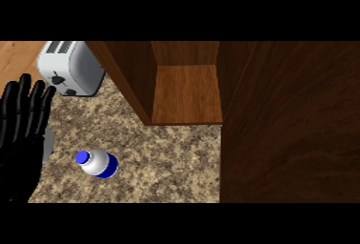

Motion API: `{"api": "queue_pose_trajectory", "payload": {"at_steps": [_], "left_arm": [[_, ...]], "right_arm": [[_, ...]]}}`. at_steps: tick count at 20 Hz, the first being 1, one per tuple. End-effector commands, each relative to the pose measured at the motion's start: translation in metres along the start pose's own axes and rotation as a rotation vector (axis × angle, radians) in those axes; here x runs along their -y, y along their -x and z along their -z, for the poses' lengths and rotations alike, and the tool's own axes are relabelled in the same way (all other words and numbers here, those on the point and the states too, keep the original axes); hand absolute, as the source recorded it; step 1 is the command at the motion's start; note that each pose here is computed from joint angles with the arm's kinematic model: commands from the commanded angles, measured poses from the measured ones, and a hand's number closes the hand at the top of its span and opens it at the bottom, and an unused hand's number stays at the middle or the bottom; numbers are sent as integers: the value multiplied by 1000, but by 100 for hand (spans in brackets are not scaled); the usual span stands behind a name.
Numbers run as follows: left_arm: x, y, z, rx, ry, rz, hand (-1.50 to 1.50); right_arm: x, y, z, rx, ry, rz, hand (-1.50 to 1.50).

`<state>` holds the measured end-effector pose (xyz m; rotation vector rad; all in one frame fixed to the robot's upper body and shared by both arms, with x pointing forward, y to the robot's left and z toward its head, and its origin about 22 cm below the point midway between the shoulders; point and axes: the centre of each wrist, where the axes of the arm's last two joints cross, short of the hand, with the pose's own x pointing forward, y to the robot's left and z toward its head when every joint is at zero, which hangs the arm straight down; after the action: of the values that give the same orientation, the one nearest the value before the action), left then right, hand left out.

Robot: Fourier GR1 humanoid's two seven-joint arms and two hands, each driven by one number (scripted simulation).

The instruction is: Pick up the bottled water, place it into the cabinet and close the cabinet

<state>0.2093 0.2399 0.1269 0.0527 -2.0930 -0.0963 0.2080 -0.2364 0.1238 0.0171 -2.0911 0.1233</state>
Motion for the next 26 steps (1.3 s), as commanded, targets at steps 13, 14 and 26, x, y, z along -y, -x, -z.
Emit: {"api": "queue_pose_trajectory", "payload": {"at_steps": [13, 14, 26], "left_arm": [[-90, 10, -7, -218, 353, -354, -150], [-84, 3, -9, -185, 340, -371, -150], [-131, 24, -38, -361, 292, -230, -150]], "right_arm": [[-7, -54, -63, -105, -184, 170, -150], [-12, -61, -71, -126, -166, 176, -150], [-17, -93, -104, -120, -162, 175, -150]]}}
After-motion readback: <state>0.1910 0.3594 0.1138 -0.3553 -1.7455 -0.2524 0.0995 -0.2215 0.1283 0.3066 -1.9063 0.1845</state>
